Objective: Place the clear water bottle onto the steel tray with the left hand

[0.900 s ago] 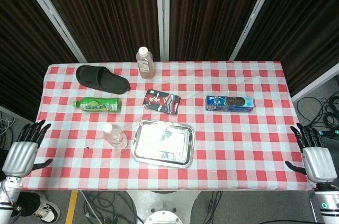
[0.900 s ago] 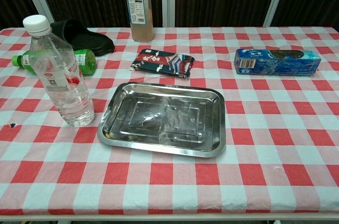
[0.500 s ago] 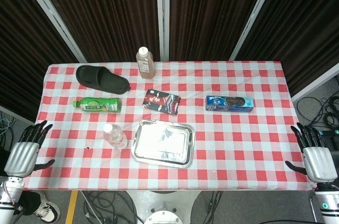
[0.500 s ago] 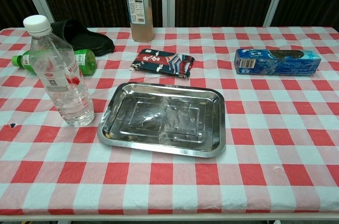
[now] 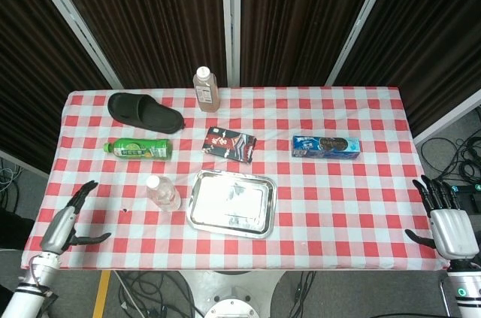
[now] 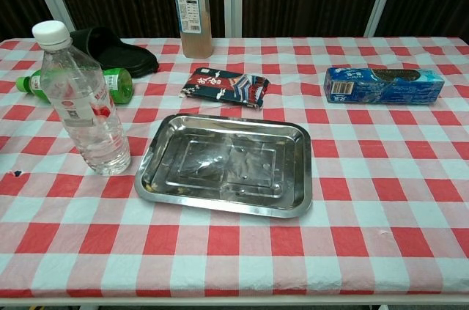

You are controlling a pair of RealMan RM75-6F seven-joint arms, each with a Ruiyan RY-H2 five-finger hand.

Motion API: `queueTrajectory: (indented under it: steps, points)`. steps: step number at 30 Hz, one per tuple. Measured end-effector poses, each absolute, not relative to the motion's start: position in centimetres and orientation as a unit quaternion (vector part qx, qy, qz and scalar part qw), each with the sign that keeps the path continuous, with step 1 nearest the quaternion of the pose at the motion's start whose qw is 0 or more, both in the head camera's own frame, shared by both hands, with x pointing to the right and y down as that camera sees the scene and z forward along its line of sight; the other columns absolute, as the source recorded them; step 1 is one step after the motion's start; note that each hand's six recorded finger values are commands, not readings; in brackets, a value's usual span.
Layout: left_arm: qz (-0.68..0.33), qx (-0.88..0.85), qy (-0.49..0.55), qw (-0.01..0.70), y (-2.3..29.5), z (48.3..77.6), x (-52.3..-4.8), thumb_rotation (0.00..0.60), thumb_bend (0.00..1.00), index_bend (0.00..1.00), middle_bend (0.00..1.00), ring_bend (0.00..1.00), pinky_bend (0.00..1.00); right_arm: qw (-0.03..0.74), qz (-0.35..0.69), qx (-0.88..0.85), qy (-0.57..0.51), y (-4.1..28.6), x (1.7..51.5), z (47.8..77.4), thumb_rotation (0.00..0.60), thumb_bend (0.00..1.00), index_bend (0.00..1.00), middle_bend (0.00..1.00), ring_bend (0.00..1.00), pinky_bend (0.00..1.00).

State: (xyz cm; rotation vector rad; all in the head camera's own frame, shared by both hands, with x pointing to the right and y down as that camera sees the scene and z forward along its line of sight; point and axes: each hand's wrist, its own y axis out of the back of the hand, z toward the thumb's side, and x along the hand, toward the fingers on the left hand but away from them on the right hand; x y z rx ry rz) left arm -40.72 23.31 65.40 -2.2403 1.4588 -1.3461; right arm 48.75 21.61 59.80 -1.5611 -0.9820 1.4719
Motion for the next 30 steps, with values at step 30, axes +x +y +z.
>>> queueTrajectory:
  steps: [30]
  points:
    - [-0.353,-0.794,0.493,0.037,17.1,70.8,-25.9,0.6,0.0,0.05,0.11,0.05,0.12,0.376,0.584,-0.599,-0.399,21.0,50.1,59.4,0.6,0.0,0.0,0.0,0.0,0.0]
